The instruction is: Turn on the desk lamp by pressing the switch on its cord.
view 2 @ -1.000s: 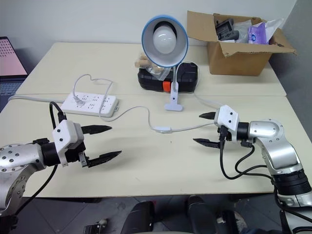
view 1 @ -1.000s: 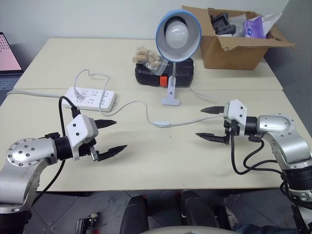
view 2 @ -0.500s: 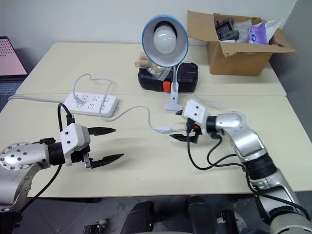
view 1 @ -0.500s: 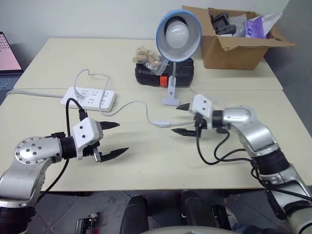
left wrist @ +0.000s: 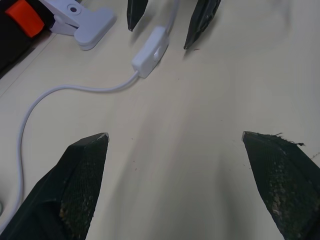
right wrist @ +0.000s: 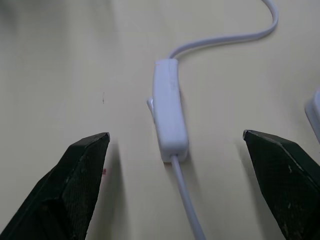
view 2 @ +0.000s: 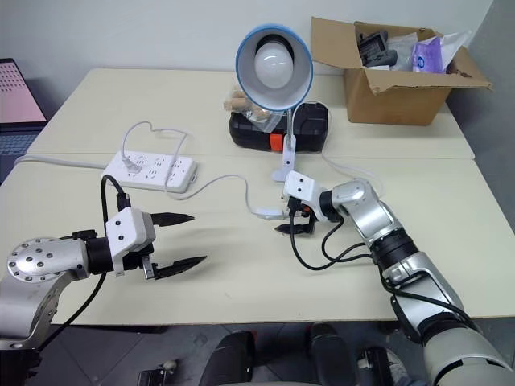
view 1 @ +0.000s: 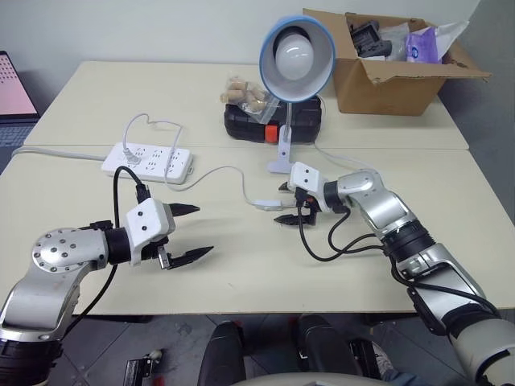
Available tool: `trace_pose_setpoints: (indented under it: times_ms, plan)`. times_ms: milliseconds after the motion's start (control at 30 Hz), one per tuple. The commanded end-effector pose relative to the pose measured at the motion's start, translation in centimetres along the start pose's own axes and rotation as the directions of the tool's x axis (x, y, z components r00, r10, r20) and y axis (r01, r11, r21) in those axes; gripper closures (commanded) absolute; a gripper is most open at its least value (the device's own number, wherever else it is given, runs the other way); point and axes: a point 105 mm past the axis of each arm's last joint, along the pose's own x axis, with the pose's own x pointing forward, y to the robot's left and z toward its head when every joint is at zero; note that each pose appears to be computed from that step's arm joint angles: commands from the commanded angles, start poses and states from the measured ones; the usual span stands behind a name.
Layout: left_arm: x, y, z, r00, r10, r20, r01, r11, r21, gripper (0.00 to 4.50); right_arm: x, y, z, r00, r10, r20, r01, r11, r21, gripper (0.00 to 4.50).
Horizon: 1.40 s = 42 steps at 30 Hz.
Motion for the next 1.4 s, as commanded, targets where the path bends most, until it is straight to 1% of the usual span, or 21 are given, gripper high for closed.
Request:
trace_pose_setpoints:
  times_ms: [33, 133, 233, 400, 433, 467, 633, 833, 1000, 1133, 1400]
  plan:
    - [0.2, -0.1, 0.8, 1.0, 0.005, 0.023, -0.006, 0.999, 0.041, 0.0, 0.0, -0.5, 1.3, 0.999, 0.0, 0.032, 0.002, 0.999, -0.049, 1.0]
    - [0.3, -0.1, 0.7, 1.0, 0.004, 0.024, -0.005, 0.999, 0.041, 0.0, 0.1, -0.4, 1.2, 0.999, 0.006, 0.032, -0.004, 0.999, -0.05, 1.69]
    - [0.4, -0.1, 0.7, 1.0, 0.002, 0.028, -0.003, 0.999, 0.042, 0.0, 0.2, -0.3, 1.0, 1.0, 0.018, 0.017, -0.017, 0.997, -0.07, 2.58]
    - [0.5, 0.2, 0.8, 0.999, 0.006, 0.038, -0.007, 0.999, 0.046, 0.0, 0.0, -0.3, 0.8, 0.999, 0.034, -0.009, -0.034, 0.993, -0.113, 3.62]
    - [0.5, 0.3, 0.8, 0.999, 0.007, 0.039, -0.009, 0.999, 0.047, 0.0, -0.2, -0.3, 0.9, 0.999, 0.04, -0.012, -0.041, 0.992, -0.122, 3.94]
    - [0.6, 0.3, 0.8, 0.999, 0.007, 0.041, -0.009, 0.999, 0.048, 0.0, -0.3, -0.2, 0.9, 0.999, 0.045, -0.014, -0.046, 0.99, -0.131, 4.11]
    - [0.9, 0.7, 1.8, 0.996, 0.02, 0.091, -0.023, 0.999, 0.037, 0.0, -1.1, 0.4, 2.1, 0.996, 0.086, 0.018, -0.082, 0.983, -0.162, 4.13]
    - [1.9, 1.4, 4.8, 0.981, 0.002, 0.194, -0.003, 1.0, 0.004, 0.0, -2.7, 2.2, 4.6, 0.984, 0.164, 0.07, -0.15, 0.973, -0.175, 4.13]
    - [3.8, 1.2, 5.6, 0.982, -0.074, 0.172, 0.073, 0.997, 0.011, 0.0, -3.1, 3.0, 6.1, 0.98, 0.18, 0.089, -0.16, 0.968, -0.196, 4.13]
    - [5.1, 1.1, 6.0, 0.979, -0.109, 0.172, 0.109, 0.994, 0.013, 0.0, -3.0, 3.3, 6.6, 0.979, 0.179, 0.096, -0.157, 0.967, -0.201, 4.13]
    - [6.5, 0.9, 5.2, 0.981, -0.137, 0.139, 0.135, 0.991, 0.022, 0.0, -2.9, 3.5, 6.9, 0.98, 0.17, 0.102, -0.147, 0.968, -0.202, 4.13]
